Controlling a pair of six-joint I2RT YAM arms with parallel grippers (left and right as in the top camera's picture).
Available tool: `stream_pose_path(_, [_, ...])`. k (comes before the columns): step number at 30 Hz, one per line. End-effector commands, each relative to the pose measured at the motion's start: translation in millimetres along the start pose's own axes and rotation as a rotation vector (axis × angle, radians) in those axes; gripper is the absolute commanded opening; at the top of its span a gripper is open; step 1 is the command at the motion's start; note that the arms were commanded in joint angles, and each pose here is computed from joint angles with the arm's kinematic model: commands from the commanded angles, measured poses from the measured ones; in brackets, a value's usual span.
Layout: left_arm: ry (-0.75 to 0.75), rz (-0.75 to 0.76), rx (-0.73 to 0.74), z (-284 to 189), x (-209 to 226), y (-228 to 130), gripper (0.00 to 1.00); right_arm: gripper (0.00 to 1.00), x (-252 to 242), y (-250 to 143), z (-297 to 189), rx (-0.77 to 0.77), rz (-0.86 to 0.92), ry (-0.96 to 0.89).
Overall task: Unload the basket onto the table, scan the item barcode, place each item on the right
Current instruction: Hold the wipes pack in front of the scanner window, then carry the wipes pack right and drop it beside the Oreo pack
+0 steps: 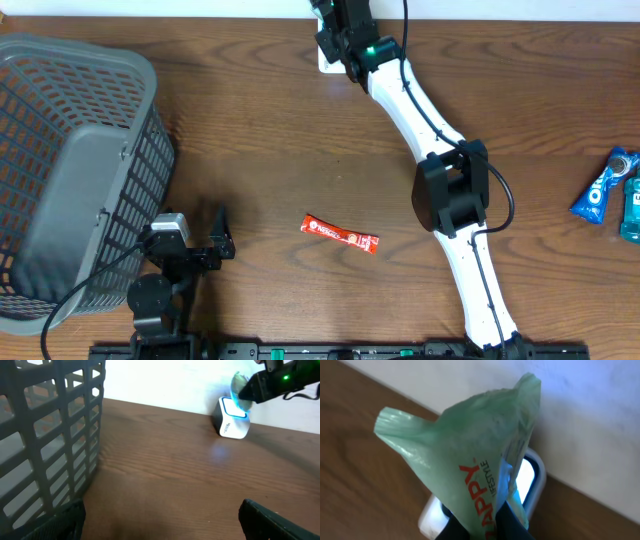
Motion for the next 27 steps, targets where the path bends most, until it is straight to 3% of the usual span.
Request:
stream_pose_path(1, [0.002,0.002,0.039,1.7,1.4,-11.1,0.98,0.01,-17.3,27.7,-27.5,-0.025,-0.005,-0.069])
stream_pose_path(7, [0.002,0.002,0.039,1.7,1.4,-11.1,0.98,0.01,-54.1,37.1,-90.8,0.130,-0.005,-0.212])
stream_pose_path(12, [0.002,0.002,0.039,1.7,1.4,-11.1,0.98,0.01,-99.7,16.8,-142.0,0.322,0.070,-0.350])
stream_pose_path(17, [0.002,0.002,0.039,1.7,1.4,-11.1,0.98,0.01,-164.3,-35.7,-170.1,0.575,0.253,-0.452])
stream_pose_path(27, [0.002,0.002,0.039,1.7,1.4,-11.1,0.98,0.01,-302.2,-148.7,-184.6,0.802,0.609,-0.668])
Point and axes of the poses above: each gripper's point midway between its finger pads, its own z axis out along the fingers, its own x axis along the line the jaws close on, y = z × x, the point moved 8 cm from there along -z, back along the fingers, and after that the axes turned 5 degrees about z, right-handed, at the moved point
